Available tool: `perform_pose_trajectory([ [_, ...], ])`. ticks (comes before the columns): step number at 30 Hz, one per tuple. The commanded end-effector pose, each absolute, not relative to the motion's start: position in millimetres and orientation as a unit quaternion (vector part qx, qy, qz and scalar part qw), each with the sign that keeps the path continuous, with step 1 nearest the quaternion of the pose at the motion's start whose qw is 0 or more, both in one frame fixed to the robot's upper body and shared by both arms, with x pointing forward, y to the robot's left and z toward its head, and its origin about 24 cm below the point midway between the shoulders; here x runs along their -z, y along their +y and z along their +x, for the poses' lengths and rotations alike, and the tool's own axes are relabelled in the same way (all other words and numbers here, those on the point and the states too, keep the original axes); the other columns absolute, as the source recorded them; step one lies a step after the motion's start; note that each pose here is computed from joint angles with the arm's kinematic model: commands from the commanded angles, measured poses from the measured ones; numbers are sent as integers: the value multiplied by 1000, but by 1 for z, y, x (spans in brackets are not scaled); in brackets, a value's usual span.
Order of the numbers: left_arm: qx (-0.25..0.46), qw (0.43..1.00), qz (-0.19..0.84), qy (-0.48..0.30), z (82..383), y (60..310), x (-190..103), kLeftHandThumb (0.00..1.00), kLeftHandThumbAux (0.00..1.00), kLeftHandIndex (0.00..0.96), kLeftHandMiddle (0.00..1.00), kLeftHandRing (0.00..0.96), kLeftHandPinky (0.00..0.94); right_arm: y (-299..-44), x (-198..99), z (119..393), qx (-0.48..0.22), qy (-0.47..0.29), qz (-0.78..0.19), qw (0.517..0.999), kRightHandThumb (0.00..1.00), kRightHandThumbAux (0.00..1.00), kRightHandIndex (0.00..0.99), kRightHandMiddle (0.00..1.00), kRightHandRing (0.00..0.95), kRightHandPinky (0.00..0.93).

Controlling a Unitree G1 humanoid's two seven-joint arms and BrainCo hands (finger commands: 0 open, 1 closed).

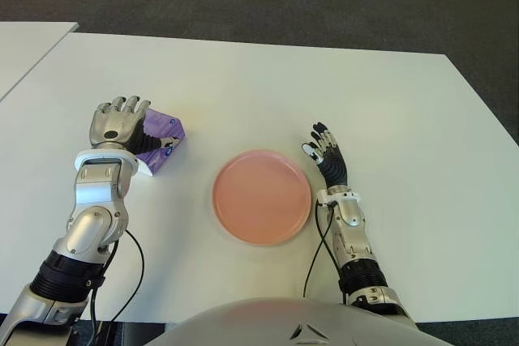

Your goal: Put the tissue paper into the plate.

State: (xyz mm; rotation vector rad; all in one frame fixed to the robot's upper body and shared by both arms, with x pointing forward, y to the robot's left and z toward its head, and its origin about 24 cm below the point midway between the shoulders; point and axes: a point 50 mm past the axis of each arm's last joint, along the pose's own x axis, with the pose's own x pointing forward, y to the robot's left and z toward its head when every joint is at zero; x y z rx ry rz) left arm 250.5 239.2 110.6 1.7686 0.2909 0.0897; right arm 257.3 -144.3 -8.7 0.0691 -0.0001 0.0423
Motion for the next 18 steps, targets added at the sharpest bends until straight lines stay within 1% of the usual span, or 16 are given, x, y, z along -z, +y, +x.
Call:
perform_pose_trajectory([
  [1, -24, 617, 773, 146, 257, 244, -97, 0, 280, 0, 0, 0, 0, -148, 49, 230, -9, 107, 42, 993, 0, 603, 0, 0, 0, 0],
  [6, -23, 606, 776, 172, 268, 250, -89, 0, 286, 0, 0, 0, 0, -148, 49, 230, -8, 108, 40, 993, 0, 604, 0, 0, 0, 0],
  [18, -26, 587, 784, 202, 273, 253, -78, 0, 273, 0, 0, 0, 0, -151, 49, 229, -8, 106, 39, 994, 0, 611, 0, 0, 0, 0],
])
